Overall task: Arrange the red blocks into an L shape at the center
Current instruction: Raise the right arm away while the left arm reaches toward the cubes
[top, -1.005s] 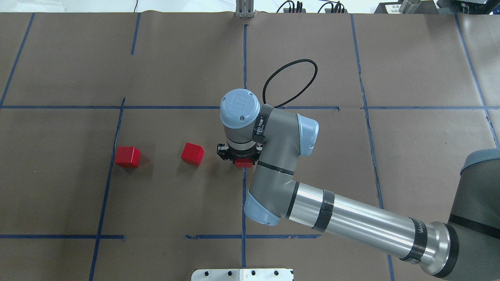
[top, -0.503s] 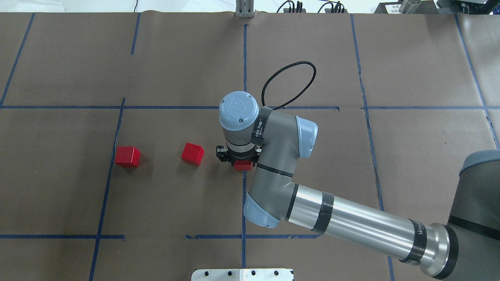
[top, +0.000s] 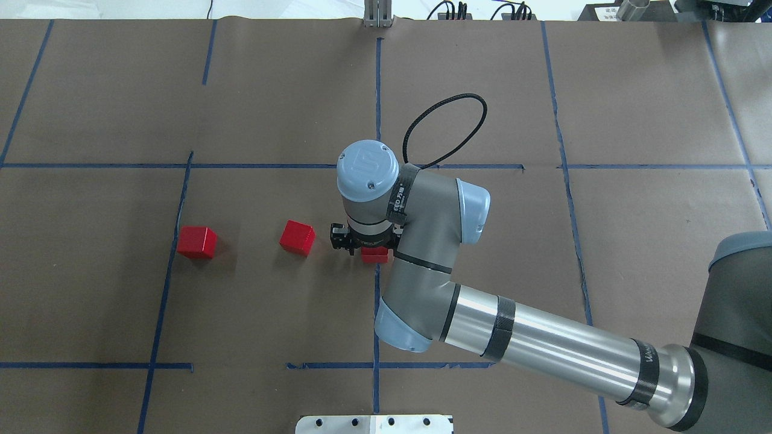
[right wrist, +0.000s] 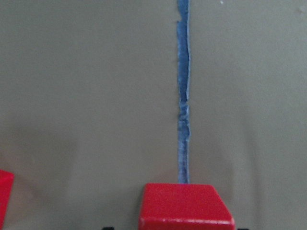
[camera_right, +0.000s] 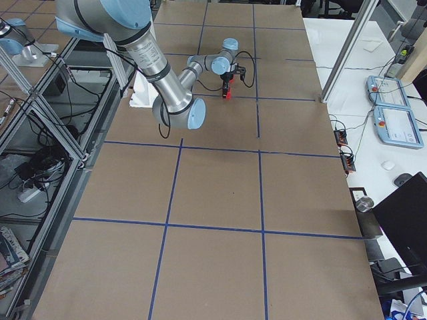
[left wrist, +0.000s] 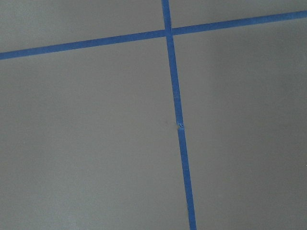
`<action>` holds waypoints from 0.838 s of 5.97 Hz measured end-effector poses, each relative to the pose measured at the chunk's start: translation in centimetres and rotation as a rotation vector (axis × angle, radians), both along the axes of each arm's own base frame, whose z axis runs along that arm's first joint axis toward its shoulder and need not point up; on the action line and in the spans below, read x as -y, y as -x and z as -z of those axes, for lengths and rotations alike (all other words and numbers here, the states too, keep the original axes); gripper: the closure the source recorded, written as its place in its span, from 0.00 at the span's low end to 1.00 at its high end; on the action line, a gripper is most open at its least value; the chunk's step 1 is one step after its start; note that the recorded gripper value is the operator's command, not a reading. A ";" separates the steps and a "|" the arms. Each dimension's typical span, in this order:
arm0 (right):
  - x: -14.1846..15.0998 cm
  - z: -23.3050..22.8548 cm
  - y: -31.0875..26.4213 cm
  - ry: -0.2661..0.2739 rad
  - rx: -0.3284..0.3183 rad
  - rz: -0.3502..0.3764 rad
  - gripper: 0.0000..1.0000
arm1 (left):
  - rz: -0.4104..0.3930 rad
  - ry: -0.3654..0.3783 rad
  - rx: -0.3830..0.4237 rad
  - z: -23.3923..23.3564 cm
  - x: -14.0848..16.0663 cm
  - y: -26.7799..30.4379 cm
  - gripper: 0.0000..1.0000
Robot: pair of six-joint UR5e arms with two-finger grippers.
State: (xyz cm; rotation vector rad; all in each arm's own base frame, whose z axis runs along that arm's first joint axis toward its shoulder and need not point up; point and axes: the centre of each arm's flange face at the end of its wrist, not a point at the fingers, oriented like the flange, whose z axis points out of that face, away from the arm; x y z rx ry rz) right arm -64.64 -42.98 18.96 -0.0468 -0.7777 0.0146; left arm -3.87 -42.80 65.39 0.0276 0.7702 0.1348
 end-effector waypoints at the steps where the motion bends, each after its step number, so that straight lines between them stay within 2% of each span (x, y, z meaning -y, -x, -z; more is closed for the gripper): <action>1: 1.3 1.4 -1.9 -0.014 0.028 -0.017 0.00 | 0.000 -0.001 0.000 0.1 0.0 0.0 0.00; 3: 7.9 2.9 -10.1 -0.036 0.084 -0.030 0.00 | -0.004 -0.010 0.000 0.4 0.2 -0.2 0.00; 4: 11.6 0.6 -16.3 -0.047 0.103 -0.007 0.00 | -0.018 -0.017 0.003 0.7 0.5 -0.8 0.00; 5: 14.5 -3.7 -23.8 -0.073 0.117 0.020 0.00 | -0.031 -0.023 0.006 1.0 0.8 -1.4 0.00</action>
